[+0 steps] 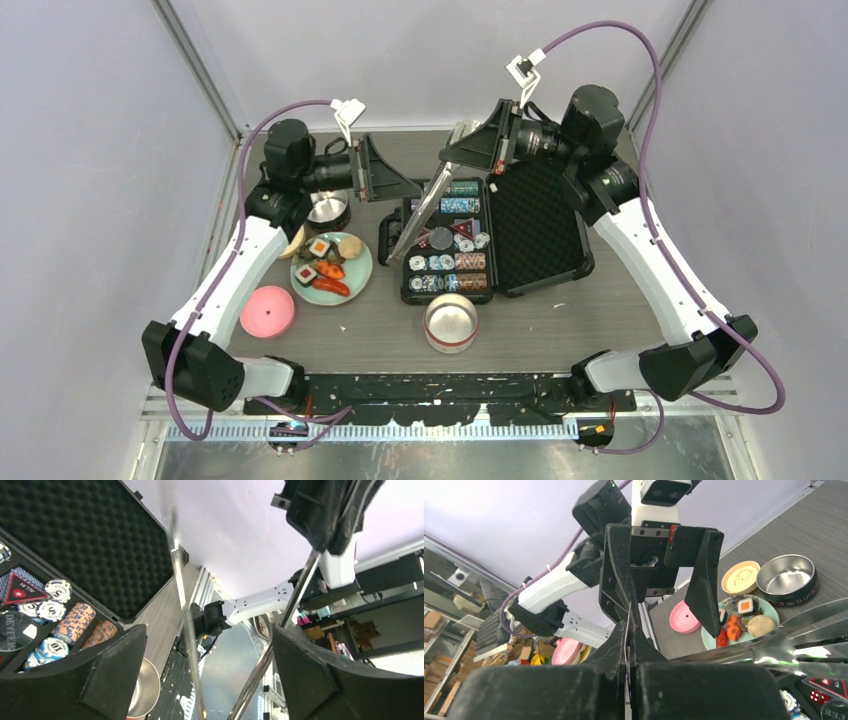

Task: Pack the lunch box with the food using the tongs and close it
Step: Pick up the clamp at the center of the board.

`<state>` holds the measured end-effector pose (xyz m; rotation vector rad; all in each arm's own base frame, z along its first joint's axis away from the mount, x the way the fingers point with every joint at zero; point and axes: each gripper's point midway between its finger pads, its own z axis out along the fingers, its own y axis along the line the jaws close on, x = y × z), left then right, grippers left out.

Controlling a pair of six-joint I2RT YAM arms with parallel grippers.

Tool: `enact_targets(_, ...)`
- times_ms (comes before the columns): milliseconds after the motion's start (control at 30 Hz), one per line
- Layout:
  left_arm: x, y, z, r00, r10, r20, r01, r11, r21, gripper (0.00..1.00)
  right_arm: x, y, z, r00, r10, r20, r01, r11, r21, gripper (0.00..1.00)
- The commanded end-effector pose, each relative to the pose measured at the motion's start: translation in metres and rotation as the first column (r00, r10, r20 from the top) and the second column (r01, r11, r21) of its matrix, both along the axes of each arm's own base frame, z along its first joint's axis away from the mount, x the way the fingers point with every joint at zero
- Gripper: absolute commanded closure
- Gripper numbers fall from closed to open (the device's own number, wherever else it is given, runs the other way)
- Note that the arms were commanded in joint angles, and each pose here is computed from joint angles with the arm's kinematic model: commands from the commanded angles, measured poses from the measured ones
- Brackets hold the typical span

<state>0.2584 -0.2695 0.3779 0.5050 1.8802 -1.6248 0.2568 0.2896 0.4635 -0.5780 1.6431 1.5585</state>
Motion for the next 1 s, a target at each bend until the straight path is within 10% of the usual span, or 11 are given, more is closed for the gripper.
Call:
enact_targets(0, -0.018, 0.004, 0.029, 0.993, -0.108, 0.039, 0.112, 0.985, -0.129, 0.00, -0.009, -0.008, 0.040, 0.996, -0.008, 0.091, 0.000, 0.996, 0.094, 1.00)
enact_targets(967, -0.058, 0.015, 0.006, 0.985, -0.172, 0.014, 0.172, 0.967, -0.188, 0.00, -0.034, -0.021, 0.043, 0.975, 0.111, 0.192, -0.132, 0.986, 0.101, 1.00)
